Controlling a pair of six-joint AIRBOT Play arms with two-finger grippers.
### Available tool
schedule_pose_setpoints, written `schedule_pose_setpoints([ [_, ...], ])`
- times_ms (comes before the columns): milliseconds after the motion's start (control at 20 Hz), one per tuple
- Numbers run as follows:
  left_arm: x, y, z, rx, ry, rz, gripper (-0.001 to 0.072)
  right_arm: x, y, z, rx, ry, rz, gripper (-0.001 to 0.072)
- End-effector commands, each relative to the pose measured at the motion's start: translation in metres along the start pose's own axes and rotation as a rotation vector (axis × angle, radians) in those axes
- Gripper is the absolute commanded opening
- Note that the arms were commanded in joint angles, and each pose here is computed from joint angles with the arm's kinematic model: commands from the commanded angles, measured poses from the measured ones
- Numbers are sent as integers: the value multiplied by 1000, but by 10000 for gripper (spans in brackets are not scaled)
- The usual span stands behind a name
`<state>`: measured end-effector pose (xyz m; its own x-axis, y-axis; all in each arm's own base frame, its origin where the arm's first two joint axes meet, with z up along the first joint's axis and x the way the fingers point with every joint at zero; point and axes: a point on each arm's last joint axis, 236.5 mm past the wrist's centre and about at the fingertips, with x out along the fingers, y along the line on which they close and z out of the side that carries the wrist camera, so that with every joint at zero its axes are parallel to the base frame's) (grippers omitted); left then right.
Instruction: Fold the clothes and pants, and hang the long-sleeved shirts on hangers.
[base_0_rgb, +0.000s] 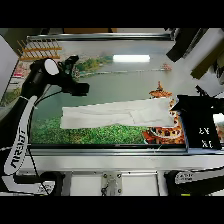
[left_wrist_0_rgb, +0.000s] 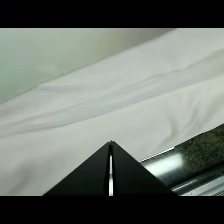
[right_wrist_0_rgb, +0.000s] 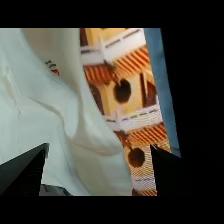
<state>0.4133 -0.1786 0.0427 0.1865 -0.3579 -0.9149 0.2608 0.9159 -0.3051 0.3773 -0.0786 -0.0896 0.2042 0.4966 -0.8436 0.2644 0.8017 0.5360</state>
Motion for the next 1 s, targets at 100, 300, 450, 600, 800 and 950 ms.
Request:
schedule_pose_setpoints([
  [100, 14, -57, 16, 76, -97, -39, 6, 32, 13, -1, 52, 43, 161, 706],
  [300, 15, -67, 15, 92, -103, -49, 6, 48, 41, -6, 57, 79, 218, 706],
  [450, 15, -67, 15, 92, -103, -48, 6, 60, 61, -17, 24, 134, 224, 702],
  [600, 15, -67, 16, 93, -103, -48, 6, 69, 77, -26, -16, 169, 224, 528],
  [800, 17, -67, 15, 91, -101, -48, 6, 65, 83, -26, -16, 170, 206, 12],
  [950, 36, -65, 13, 76, -68, -56, 6, 38, 68, -29, -20, 181, 50, 11],
])
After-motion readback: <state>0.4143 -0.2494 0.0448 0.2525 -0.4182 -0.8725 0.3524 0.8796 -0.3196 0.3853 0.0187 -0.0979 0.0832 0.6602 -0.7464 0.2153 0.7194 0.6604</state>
